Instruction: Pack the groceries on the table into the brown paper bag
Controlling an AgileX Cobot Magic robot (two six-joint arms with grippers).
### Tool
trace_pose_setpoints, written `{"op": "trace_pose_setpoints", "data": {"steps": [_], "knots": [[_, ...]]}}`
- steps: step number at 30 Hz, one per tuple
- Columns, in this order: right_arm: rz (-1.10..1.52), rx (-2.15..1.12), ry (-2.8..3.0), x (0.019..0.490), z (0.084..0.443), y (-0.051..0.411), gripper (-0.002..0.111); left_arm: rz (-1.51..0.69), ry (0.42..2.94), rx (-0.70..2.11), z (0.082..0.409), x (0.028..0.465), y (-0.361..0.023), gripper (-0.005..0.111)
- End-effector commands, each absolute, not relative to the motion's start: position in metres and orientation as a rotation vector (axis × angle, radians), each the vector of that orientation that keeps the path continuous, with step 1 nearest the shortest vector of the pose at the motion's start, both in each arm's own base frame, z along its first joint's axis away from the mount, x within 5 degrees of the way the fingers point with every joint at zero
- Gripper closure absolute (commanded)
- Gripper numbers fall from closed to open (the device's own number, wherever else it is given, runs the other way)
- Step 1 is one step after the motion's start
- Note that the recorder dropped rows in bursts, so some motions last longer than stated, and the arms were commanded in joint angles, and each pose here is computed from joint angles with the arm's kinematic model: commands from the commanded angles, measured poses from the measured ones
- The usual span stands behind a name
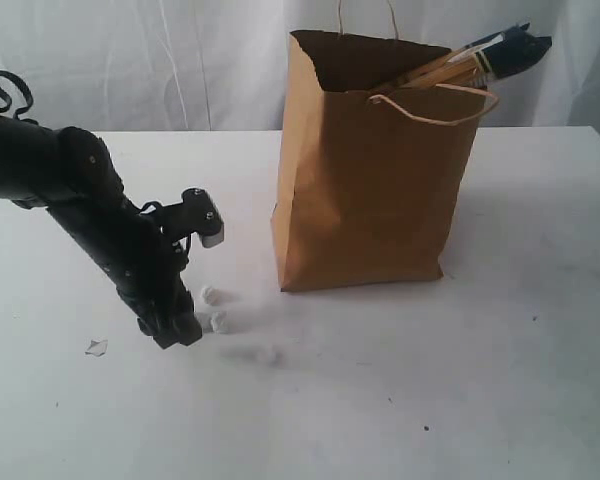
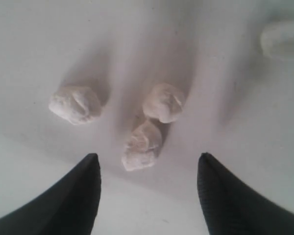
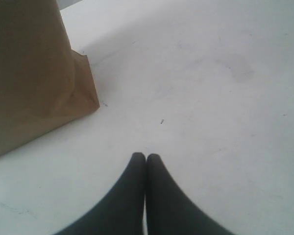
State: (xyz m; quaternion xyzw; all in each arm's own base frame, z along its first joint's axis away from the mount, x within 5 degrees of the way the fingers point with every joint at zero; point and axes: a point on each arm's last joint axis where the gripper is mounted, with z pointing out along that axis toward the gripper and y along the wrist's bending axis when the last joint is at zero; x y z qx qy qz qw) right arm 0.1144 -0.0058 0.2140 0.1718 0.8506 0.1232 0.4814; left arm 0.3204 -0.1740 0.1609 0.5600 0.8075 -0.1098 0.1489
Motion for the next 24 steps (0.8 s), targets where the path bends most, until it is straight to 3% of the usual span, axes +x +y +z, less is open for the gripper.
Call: {"op": "trace_pose_setpoints", "data": {"steps": [1, 6, 11, 18, 24], "knots": [[0.143, 0.211, 2.107, 0.114, 0.212, -0.008, 0.108, -0.285, 2.294, 1.573, 0.163, 0.325, -0.174, 0.045], [-0.094, -0.251, 2.098, 0.113, 0.219, -0.006, 0.108, -0.286, 2.295, 1.571, 0.163, 0.325, -0.174, 0.051], [-0.102, -0.274, 2.023, 0.111, 0.237, -0.004, 0.108, -0.301, 2.302, 1.566, 0.163, 0.325, -0.175, 0.063], [-0.255, -0.405, 1.813, 0.09, 0.264, 0.003, 0.108, -0.338, 2.331, 1.601, 0.161, 0.32, -0.174, 0.049], [-0.22, -0.292, 1.667, 0.066, 0.275, 0.009, 0.108, -0.341, 2.331, 1.596, 0.162, 0.32, -0.175, 0.048]]}}
